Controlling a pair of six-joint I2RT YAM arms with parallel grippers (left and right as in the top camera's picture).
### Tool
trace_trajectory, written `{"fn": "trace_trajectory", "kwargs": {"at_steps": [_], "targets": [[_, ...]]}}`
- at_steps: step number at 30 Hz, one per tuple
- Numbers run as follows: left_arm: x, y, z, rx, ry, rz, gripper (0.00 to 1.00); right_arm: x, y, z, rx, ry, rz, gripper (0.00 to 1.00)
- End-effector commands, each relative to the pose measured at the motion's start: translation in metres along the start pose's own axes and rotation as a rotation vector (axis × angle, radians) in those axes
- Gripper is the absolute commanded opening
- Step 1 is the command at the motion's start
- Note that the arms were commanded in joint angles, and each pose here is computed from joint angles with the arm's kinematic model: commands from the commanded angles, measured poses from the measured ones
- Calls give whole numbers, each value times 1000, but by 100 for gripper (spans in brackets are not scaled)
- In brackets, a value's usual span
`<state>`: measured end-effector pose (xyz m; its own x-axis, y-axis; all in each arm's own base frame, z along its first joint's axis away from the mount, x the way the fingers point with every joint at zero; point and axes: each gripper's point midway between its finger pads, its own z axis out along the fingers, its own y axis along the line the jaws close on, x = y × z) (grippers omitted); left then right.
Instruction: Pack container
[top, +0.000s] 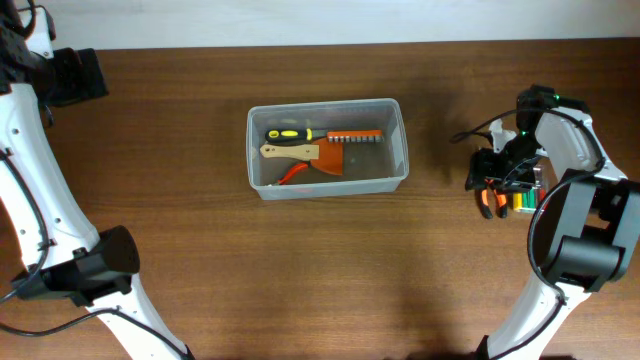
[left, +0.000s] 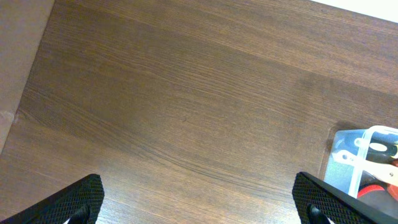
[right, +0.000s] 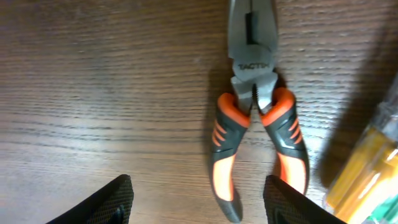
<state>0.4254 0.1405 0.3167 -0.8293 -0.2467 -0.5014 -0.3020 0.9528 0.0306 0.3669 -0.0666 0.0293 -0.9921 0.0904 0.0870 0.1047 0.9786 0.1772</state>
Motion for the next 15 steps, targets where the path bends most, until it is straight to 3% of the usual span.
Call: {"fn": "trace_trajectory", "kwargs": {"at_steps": [1,15], "targets": [[-1,0,-6,9,-15,-14,99,-7,7,-5,-24,-27,-21,67],[-1,0,-6,9,-15,-14,99,-13,10,16,-26,-7,-21,60]]}}
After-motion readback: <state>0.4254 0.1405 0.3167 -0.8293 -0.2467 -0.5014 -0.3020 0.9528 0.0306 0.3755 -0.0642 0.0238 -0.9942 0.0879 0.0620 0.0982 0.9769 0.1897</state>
